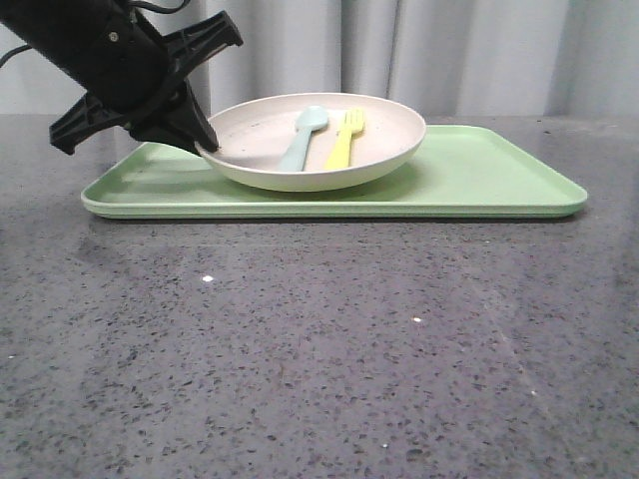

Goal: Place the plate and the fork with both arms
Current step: 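Lower the plate onto the green tray and open the left gripper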

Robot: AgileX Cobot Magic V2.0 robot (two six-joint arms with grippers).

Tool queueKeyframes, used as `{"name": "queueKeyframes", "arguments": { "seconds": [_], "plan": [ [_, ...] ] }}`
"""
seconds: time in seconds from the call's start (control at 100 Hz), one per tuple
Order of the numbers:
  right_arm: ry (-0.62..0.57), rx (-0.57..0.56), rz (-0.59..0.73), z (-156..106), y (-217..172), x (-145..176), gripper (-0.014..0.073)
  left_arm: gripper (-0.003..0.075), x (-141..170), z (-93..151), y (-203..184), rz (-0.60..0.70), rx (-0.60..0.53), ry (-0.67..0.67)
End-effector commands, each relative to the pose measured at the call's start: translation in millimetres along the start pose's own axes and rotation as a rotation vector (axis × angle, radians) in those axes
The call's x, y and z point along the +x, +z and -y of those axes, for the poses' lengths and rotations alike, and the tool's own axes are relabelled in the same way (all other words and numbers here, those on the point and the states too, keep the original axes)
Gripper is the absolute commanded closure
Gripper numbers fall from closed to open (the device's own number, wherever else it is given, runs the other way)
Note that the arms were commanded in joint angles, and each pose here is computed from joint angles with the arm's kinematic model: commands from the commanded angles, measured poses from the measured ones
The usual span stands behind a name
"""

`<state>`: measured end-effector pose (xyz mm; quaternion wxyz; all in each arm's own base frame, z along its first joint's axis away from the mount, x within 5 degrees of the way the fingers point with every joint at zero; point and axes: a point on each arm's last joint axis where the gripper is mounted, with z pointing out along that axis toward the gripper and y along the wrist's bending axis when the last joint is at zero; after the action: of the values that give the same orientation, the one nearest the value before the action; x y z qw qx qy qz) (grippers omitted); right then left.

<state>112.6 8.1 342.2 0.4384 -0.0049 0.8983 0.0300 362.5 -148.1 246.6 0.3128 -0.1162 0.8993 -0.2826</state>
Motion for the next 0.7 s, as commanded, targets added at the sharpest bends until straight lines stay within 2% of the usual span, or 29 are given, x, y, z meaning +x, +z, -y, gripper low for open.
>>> {"name": "queueKeyframes", "arguments": {
  "seconds": [0.0, 0.69],
  "plan": [
    [-0.005, -0.001, 0.092, 0, -6, -14, 0.0175, 0.0741, -18, 21, -22, 0.126, 0.07, -0.011],
    [-0.005, -0.001, 0.092, 0, -6, -14, 0.0175, 0.0741, -12, 12, -8, 0.085, 0.042, -0.019]
  ]
}}
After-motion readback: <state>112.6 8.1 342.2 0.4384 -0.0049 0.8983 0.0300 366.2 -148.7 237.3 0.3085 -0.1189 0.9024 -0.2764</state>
